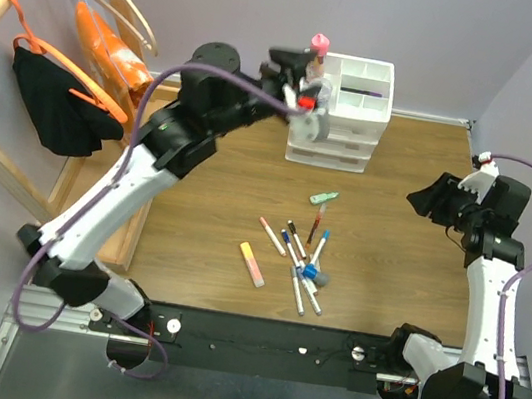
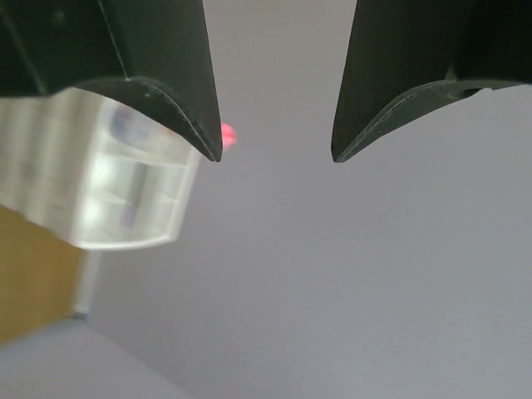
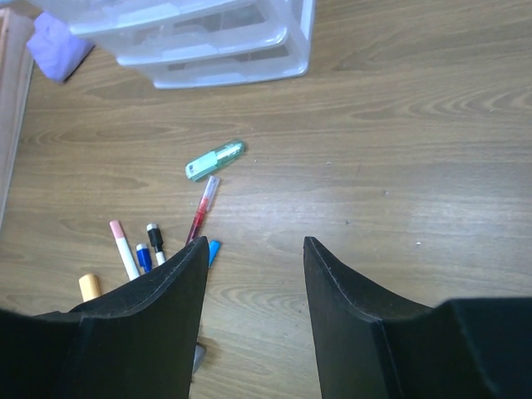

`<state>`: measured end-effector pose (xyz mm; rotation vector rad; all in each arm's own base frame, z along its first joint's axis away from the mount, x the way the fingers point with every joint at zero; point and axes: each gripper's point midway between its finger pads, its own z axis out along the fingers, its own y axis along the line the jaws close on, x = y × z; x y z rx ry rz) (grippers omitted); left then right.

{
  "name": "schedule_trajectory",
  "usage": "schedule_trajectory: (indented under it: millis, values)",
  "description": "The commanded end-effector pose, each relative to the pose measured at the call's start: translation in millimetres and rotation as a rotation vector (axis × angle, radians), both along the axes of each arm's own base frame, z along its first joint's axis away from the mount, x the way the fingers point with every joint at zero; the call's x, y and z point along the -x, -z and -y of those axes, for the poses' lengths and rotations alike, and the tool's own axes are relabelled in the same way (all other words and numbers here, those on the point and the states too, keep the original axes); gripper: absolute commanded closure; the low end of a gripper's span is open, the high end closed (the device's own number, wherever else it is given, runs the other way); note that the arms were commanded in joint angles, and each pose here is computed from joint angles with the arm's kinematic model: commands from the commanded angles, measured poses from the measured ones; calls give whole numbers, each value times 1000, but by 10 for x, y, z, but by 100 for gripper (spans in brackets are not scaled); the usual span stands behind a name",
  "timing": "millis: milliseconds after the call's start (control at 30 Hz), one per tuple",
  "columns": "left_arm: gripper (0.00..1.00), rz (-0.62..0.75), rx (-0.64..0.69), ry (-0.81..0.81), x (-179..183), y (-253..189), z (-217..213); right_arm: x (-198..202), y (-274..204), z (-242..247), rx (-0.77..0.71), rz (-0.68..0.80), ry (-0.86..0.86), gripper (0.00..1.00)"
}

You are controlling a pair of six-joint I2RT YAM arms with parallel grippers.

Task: Sort the stationery into containers
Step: Pick up the pen from the center of the board.

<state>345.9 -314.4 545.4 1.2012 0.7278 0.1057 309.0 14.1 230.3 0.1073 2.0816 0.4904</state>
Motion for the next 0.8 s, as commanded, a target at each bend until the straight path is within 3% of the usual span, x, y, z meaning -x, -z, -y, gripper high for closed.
schedule_trajectory:
  millis: [0,100,200,300,367,433,500,533,633,767]
  values:
    - [37,-677,-529,300,1046,2227,-188,35,19,-122,-51,17,-62,43]
    - [38,-800,-826,458,1681,3002,-639,45,33,-181,-65,19,-105,43]
    - [38,-792,-978,562,1990,3499,-890,62,-9,-268,-81,30,-169,43]
    - [39,-770,-1091,617,2113,3898,-1048,104,-87,-358,-100,38,-236,43]
    - [42,-827,-1132,626,2138,4078,-1064,148,-141,-390,-90,35,-279,42]
    - [48,-979,-1130,555,2115,4225,-1050,172,-156,-366,-54,23,-294,42]
    - [50,-1060,-1043,447,1958,4227,-902,188,-167,-350,-39,13,-288,43]
    - [50,-1205,-962,341,1944,4246,-866,219,-108,-359,-58,-29,-284,44]
    - [50,-1378,-668,209,1720,4069,-699,307,-49,-583,-102,-104,-342,47]
    - [45,-1375,-254,-35,1057,3726,-657,428,64,-1091,-30,-150,-425,46]
